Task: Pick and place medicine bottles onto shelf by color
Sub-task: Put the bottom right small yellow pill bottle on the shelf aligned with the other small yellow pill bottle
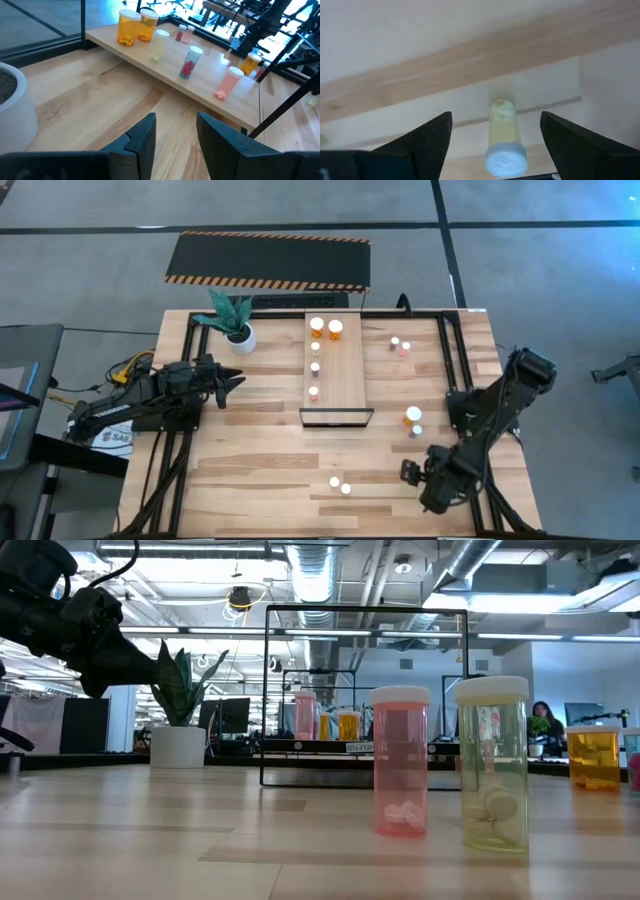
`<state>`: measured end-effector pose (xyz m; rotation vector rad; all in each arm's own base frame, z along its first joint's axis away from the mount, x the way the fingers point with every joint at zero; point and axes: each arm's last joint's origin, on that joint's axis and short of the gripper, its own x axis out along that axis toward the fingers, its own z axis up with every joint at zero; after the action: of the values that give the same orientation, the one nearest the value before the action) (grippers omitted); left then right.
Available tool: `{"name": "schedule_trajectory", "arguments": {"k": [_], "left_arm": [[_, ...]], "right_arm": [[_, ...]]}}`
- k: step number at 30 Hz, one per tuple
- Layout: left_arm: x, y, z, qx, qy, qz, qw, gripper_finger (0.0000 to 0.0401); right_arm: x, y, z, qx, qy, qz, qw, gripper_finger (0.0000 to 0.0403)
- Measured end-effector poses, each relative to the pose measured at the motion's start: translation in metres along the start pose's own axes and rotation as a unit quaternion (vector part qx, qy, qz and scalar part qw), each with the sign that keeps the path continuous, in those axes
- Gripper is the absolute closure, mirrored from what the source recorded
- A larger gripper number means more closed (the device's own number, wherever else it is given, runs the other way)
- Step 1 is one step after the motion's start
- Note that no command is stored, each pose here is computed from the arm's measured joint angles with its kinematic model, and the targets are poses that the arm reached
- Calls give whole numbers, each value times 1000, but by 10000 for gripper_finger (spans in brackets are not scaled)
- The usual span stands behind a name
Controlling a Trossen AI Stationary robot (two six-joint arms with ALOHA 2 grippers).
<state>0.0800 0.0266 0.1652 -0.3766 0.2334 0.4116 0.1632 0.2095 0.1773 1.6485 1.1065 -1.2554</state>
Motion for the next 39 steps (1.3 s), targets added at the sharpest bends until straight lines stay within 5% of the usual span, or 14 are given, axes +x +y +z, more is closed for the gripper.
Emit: {"name": "schedule_trajectory", "arguments": {"k": [15,39], "left_arm": [[0,0,0,0,0,0,1000,273],[0,0,0,0,0,0,1000,273]], "right_arm": [[11,-4,-11,-1,20,9,1000,87],[11,-3,-13,0,33,9,999,229]]}}
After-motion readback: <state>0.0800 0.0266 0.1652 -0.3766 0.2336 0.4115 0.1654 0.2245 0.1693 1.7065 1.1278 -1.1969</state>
